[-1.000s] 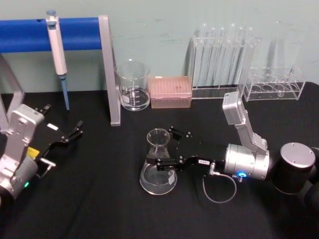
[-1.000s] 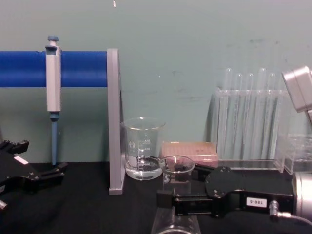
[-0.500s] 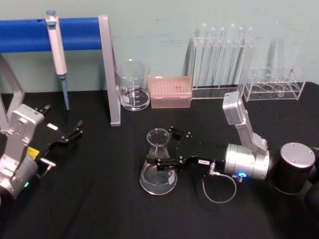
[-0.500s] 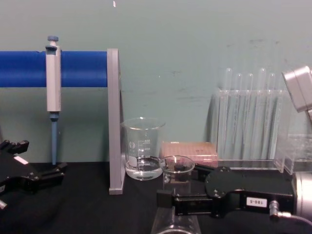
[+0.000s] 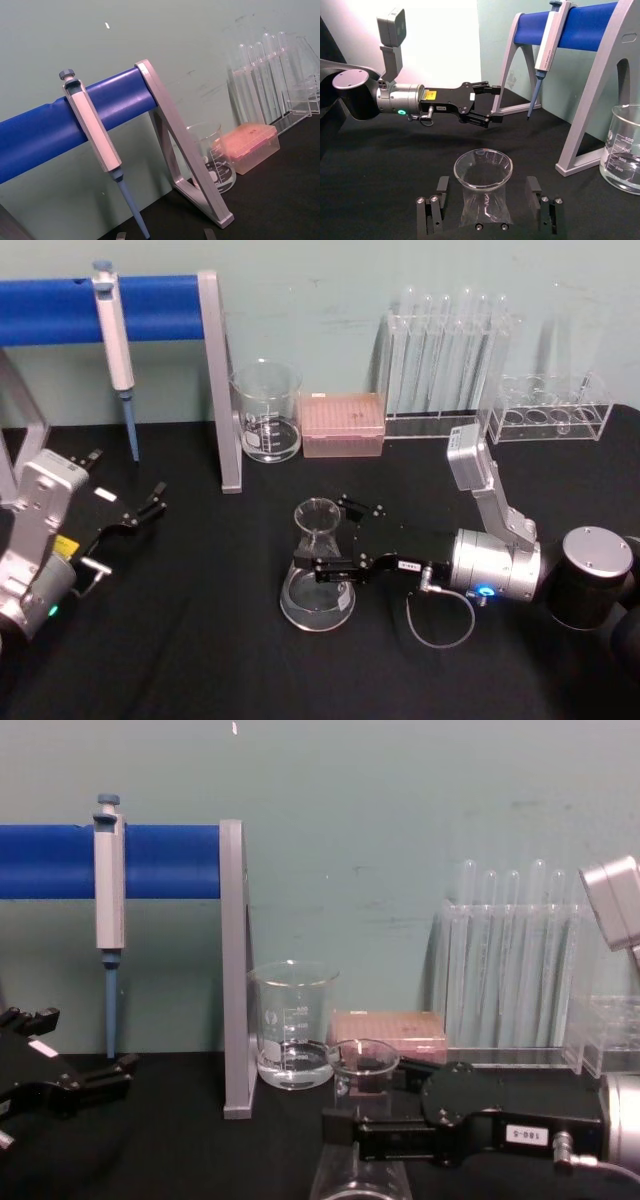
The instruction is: Grasp the erlenmeyer flask with one hand, shake it three times, then place it back.
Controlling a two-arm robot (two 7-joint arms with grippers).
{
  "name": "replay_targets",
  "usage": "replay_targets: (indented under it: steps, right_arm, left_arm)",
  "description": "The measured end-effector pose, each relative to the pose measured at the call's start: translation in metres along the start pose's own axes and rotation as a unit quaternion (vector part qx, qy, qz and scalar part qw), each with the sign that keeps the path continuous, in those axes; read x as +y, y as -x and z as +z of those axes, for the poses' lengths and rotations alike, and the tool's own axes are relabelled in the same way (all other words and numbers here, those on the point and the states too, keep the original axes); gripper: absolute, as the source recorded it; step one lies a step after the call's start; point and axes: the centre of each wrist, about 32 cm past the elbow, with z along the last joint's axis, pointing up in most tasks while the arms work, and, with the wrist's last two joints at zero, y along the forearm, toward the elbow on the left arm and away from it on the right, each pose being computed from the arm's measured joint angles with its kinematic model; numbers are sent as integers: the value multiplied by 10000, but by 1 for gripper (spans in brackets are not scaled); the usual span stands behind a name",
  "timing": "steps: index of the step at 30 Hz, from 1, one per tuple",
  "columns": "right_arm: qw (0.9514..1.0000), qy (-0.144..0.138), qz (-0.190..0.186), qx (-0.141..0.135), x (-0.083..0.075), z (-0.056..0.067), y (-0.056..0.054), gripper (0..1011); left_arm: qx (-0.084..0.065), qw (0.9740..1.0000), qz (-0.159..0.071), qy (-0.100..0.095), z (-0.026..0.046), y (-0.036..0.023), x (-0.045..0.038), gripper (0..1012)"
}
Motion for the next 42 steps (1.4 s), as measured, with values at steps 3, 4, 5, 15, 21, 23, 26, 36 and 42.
replay_targets:
  steps: [3,4,5,15,21,23,26,36,42]
  right_arm:
    - [10000,-1,0,1,0,0,0,916]
    - [10000,-1,0,2,0,-1,0,903]
    - [10000,-1,0,2,0,-1,0,869]
    - [10000,-2,4,3,0,-1,0,569]
    - [10000,-3,4,2,0,0,0,451]
    - [10000,-3,4,1,0,0,0,450]
    - [10000,-3,4,1,0,0,0,451]
    - [10000,-2,4,2,0,0,0,451]
    - [10000,-15,-16,28,-5,-4,3,450]
  left_arm:
    - [0,10000,0,0,0,0,0,1001]
    - [0,10000,0,0,0,0,0,1001]
    - [0,10000,0,0,0,0,0,1001]
    - [0,10000,0,0,0,0,0,1001]
    - [0,10000,0,0,0,0,0,1001]
    - [0,10000,0,0,0,0,0,1001]
    - [0,10000,0,0,0,0,0,1001]
    - [0,10000,0,0,0,0,0,1001]
    - [0,10000,0,0,0,0,0,1001]
